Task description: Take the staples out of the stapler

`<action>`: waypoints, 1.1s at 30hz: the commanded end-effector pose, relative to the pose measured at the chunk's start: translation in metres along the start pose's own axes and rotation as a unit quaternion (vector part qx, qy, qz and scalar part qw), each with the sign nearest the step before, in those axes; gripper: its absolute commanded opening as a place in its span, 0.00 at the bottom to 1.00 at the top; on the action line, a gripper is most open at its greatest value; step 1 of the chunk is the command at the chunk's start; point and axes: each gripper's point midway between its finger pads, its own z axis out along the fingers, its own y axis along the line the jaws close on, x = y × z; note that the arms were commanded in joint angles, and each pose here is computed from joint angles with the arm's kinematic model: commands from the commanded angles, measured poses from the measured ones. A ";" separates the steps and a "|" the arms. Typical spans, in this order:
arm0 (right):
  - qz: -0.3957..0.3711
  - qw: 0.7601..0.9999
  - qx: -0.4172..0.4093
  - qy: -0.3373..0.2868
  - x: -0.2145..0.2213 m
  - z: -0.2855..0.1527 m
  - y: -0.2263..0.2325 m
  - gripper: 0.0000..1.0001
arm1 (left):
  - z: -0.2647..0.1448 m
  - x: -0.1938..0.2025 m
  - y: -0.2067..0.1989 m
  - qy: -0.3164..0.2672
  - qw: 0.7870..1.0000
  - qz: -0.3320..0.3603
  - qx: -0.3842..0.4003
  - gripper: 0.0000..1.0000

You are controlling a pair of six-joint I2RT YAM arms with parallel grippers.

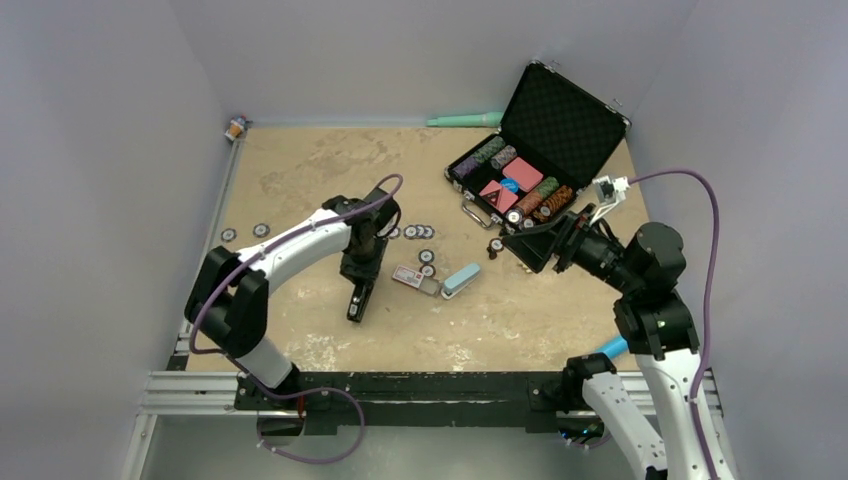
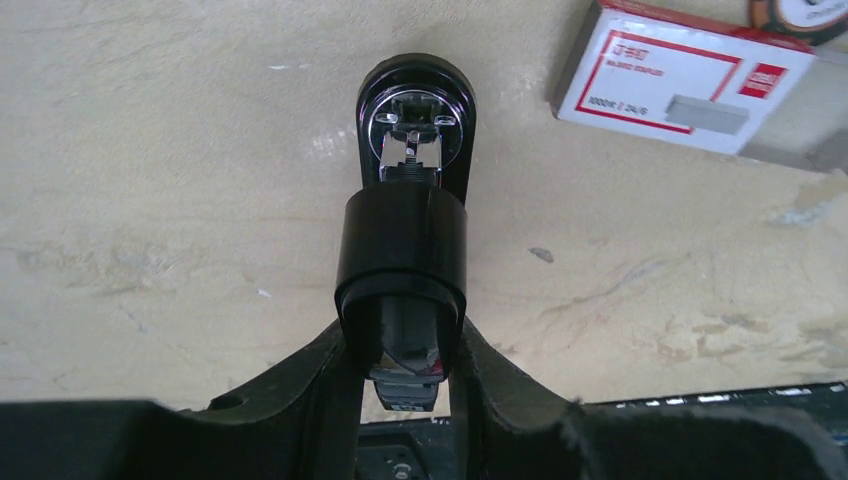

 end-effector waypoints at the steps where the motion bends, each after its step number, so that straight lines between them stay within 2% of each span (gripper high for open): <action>1: -0.030 0.998 -0.051 -0.012 -0.015 -0.001 0.024 0.99 | -0.063 -0.014 -0.001 -0.058 0.998 -0.015 0.037 0.00; 7: -0.027 0.993 -0.113 -0.013 -0.028 0.003 0.049 0.99 | -0.131 -0.017 -0.013 -0.116 0.987 -0.019 0.112 0.00; 15: -0.008 0.985 -0.169 -0.036 -0.046 0.011 0.066 0.99 | -0.223 -0.027 -0.040 -0.192 0.953 -0.009 0.233 0.00; 23: 0.002 0.976 -0.213 -0.040 -0.052 0.024 0.082 0.99 | -0.308 -0.032 -0.073 -0.234 0.901 0.010 0.366 0.00; 33: 0.026 0.971 -0.234 -0.032 -0.054 0.047 0.094 0.99 | -0.368 -0.038 -0.092 -0.265 0.852 0.018 0.451 0.00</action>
